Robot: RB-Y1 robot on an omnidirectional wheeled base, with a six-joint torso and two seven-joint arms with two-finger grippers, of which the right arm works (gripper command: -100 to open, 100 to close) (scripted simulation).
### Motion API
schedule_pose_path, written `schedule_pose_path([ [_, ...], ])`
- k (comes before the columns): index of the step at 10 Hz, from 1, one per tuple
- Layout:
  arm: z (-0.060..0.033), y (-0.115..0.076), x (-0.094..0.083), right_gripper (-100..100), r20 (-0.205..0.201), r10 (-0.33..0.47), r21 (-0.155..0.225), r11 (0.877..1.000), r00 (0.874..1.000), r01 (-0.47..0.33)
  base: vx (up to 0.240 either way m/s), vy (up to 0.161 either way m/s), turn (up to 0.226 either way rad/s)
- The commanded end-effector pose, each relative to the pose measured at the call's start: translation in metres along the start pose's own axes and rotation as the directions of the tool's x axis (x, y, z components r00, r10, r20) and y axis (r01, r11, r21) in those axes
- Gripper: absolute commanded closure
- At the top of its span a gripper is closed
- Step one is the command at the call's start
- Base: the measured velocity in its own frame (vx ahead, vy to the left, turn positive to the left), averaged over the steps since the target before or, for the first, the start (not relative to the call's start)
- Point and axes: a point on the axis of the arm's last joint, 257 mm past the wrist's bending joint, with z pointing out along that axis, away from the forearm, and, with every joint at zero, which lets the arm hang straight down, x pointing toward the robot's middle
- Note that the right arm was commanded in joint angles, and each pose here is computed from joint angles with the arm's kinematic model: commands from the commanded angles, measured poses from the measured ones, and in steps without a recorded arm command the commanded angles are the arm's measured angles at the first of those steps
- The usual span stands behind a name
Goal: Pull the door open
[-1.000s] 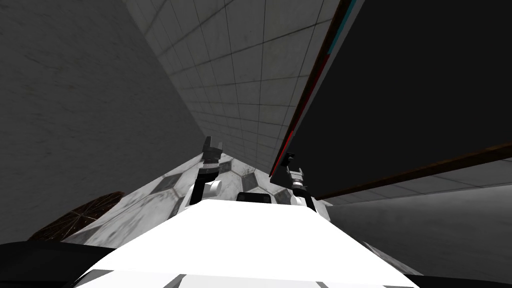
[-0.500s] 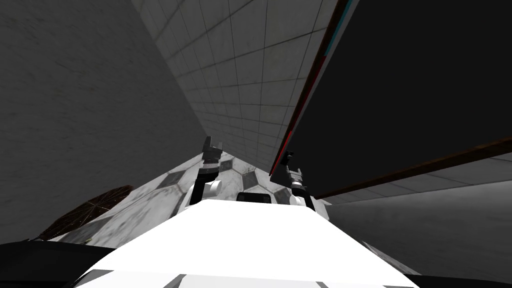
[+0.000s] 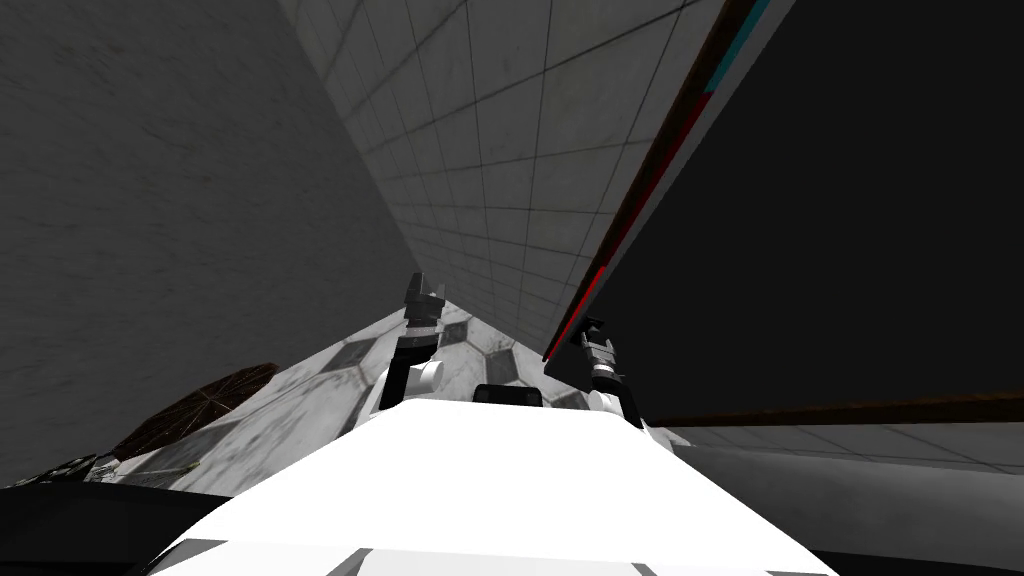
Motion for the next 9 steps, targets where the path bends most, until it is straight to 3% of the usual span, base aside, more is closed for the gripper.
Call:
schedule_pose_path([
  [1, 0.0028, 0.0158, 0.0011, -100, -0.001, 0.002, -0.02, 1.0, 1.0, -0.002, 0.198, -0.032, 0.112],
  [2, 0.0017, 0.0123, 0.0006, -100, 0.0, -0.001, -0.012, 1.0, 1.0, 0.001, 0.09, -0.018, 0.025],
  [3, 0.0017, 0.0123, 0.0006, 100, 0.0, -0.001, -0.012, 1.0, 1.0, 0.001, -0.01, 0.001, -0.023],
  [8, 0.0017, 0.0123, 0.0006, 100, 0.0, -0.001, -0.012, 1.0, 1.0, 0.001, -0.018, 0.002, 0.001],
  [9, -0.001, 0.0122, -0.0016, 100, 0.006, 0.004, 0.003, 1.0, 1.0, -0.004, -0.165, -0.036, 0.171],
])
